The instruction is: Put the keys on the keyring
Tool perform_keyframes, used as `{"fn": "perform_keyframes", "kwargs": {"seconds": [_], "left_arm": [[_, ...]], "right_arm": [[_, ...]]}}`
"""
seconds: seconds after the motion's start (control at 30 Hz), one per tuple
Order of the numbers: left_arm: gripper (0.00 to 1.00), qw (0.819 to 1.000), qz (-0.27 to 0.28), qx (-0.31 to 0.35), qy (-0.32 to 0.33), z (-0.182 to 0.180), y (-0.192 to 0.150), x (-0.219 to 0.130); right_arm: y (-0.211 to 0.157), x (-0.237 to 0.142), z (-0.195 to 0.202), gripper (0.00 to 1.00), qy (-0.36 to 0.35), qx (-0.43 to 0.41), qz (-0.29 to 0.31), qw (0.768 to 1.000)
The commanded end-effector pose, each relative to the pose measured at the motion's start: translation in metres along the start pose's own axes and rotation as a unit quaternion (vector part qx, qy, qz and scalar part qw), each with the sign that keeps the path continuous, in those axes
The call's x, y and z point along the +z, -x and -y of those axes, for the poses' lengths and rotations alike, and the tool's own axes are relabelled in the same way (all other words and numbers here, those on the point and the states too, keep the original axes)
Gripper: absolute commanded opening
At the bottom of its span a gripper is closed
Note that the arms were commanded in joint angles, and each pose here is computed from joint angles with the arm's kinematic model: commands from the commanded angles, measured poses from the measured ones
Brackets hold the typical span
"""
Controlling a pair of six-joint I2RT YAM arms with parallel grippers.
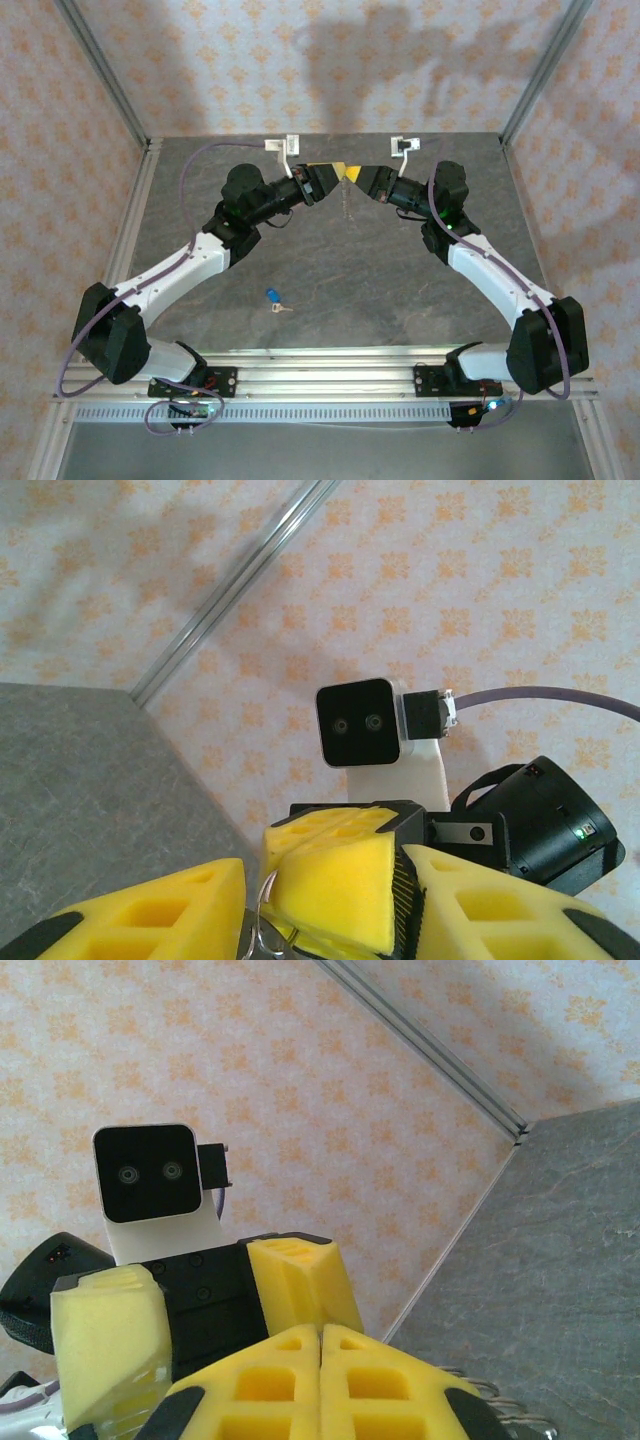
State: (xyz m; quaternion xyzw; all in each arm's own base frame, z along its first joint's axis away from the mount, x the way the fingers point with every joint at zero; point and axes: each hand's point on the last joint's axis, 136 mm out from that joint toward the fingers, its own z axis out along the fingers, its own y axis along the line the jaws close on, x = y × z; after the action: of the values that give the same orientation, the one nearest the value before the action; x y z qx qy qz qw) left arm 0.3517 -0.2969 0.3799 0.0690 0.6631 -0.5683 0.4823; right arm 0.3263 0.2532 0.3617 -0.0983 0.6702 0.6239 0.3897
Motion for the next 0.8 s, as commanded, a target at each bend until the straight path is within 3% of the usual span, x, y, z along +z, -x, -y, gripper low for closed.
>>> {"fn": "perform_keyframes", "kwargs": {"seconds": [0.0, 0.77], "left_arm": [[0.44, 0.999, 0.01, 0.008, -0.03, 0.017, 0.009, 0.004], [0.42, 0.999, -0.011, 0.003, -0.032, 0.012, -0.008, 0.012]], "right_arm": [[0.014, 0.002, -0.021, 0.0, 0.023, -0.038, 0.014, 0.999], [0.014, 0.0, -0.021, 0.0, 0.018, -0.043, 0.017, 0.999]]}}
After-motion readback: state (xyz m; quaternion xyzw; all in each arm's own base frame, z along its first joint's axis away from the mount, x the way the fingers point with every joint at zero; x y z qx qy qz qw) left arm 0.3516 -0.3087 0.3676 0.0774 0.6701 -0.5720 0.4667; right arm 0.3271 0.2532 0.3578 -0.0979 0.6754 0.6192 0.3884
